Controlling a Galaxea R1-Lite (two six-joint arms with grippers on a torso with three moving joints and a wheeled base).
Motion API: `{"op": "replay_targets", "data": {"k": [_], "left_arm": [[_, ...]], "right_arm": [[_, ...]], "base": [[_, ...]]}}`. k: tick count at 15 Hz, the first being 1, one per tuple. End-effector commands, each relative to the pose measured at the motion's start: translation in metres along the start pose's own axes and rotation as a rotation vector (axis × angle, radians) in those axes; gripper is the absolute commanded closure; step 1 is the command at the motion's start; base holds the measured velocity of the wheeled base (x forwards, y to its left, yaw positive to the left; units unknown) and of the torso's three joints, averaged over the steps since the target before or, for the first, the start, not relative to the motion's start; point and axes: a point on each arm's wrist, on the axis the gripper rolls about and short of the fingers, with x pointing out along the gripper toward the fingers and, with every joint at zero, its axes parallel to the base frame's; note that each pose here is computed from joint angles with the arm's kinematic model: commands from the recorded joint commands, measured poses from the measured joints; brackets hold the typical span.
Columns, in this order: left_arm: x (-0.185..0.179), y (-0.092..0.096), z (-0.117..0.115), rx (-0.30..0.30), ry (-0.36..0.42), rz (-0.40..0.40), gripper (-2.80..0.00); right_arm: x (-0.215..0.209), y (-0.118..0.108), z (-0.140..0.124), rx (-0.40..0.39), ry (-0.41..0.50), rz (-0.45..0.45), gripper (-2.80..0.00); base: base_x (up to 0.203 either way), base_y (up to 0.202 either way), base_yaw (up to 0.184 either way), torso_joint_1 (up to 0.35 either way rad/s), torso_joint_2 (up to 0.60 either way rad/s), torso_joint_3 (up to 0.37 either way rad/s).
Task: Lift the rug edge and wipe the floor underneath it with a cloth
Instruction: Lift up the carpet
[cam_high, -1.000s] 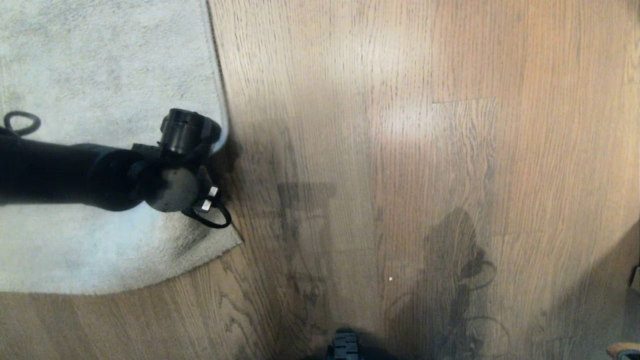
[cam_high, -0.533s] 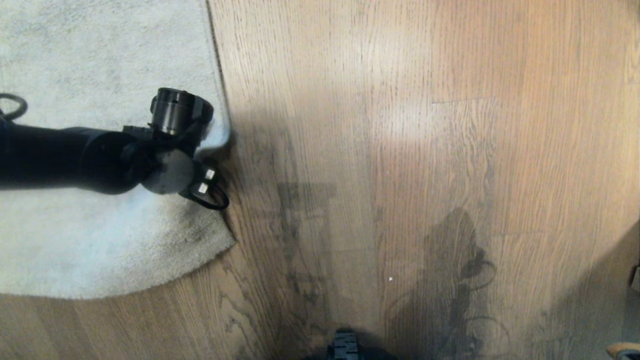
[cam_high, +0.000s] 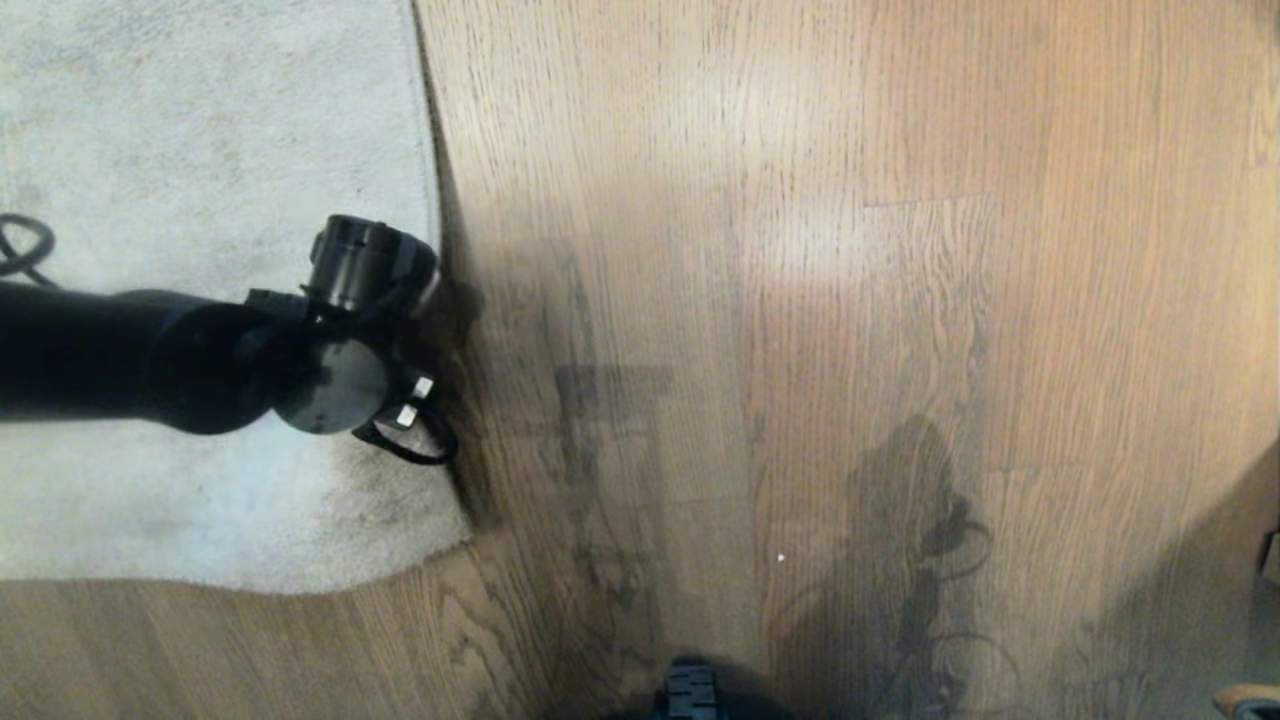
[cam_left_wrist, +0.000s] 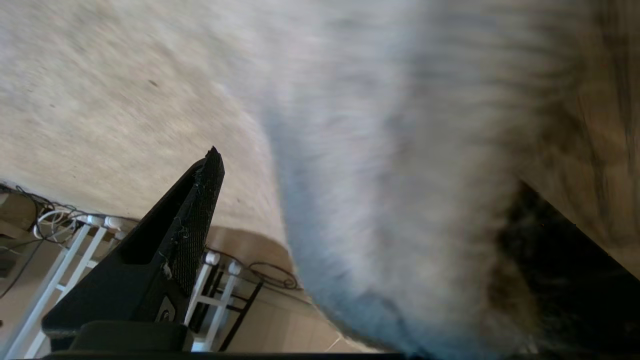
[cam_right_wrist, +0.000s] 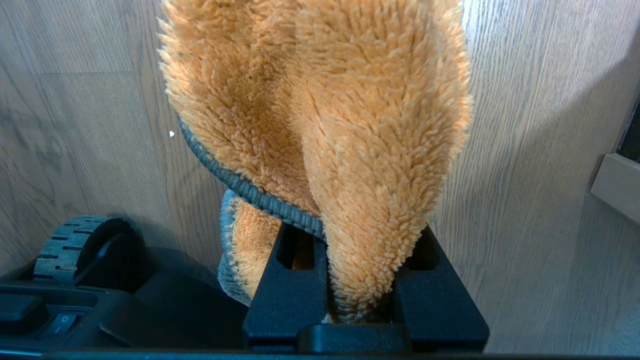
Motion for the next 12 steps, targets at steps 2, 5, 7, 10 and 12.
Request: {"op": "replay_targets", "data": {"k": [2,5,7,10,12], "left_arm": [[-0.005,-0.007,-0.018,0.055,0.035,-0.016,-2.8],[-0.008,-0.008,-0.031,0.081,0.056,-0.023,-2.8],[-0.01,-0.011,-0.036,0.097,0.063,-0.03,-2.8],[-0.015,-0.016,-0.037,0.114,0.052,-0.047,-2.8],[-0.019,-0.02,-0.037,0.124,0.044,-0.06,-2.8]], "right_arm": [[0.0,0.0,0.0,-0.001,0.001,0.001,0.0],[0.0,0.0,0.0,-0.001,0.001,0.001,0.0],[0.0,0.0,0.0,-0.001,0.001,0.001,0.0],[0.0,0.0,0.0,-0.001,0.001,0.001,0.0],[0.0,0.0,0.0,-0.001,0.001,0.001,0.0]], "base": [[0.0,0.0,0.0,0.0,0.0,0.0],[0.0,0.0,0.0,0.0,0.0,0.0],[0.0,0.0,0.0,0.0,0.0,0.0],[0.0,0.0,0.0,0.0,0.0,0.0],[0.0,0.0,0.0,0.0,0.0,0.0]]}}
